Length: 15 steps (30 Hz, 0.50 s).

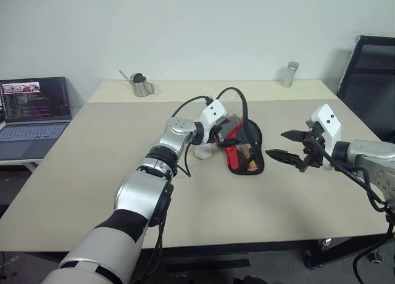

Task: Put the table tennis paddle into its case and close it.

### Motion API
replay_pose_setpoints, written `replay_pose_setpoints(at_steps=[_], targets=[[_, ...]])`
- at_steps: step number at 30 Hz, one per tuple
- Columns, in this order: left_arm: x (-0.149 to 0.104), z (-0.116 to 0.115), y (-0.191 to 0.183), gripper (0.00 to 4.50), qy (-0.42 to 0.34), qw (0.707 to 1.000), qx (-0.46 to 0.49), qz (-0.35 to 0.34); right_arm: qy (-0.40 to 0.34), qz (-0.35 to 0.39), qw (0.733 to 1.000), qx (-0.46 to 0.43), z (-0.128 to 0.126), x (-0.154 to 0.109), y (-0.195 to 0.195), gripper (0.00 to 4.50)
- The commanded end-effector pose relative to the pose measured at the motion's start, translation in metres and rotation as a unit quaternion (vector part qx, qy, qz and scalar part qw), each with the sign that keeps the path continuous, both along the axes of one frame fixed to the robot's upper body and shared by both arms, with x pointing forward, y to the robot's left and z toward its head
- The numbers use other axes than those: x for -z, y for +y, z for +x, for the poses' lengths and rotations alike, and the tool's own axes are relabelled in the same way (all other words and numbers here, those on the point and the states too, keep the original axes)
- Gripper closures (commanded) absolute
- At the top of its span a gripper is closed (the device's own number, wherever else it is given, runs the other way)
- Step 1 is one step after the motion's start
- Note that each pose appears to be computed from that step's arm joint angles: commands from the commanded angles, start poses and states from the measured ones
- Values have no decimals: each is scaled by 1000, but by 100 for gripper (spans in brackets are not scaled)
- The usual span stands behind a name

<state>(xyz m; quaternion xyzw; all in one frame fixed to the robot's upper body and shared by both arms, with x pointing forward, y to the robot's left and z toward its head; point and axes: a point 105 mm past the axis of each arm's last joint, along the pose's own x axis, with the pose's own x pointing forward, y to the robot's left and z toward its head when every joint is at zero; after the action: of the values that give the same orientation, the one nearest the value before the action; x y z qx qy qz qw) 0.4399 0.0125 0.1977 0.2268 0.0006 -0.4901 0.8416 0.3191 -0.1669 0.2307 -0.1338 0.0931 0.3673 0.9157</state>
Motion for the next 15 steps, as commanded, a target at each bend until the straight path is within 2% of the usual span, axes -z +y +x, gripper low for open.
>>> replay_pose_setpoints(at_steps=[1,6,9,15], targets=[[-11,2,-7,0,-32,999,-7,-3,-17,-4,1000,13,1,-9,-6,5],[-12,0,-9,0,-39,999,2,-3,-17,2,1000,26,4,-9,-8,5],[-20,-1,4,0,-47,999,17,-19,-8,25,999,44,10,-6,-11,5],[-23,1,61,0,-56,998,2,-19,3,70,995,73,29,-1,-11,5]])
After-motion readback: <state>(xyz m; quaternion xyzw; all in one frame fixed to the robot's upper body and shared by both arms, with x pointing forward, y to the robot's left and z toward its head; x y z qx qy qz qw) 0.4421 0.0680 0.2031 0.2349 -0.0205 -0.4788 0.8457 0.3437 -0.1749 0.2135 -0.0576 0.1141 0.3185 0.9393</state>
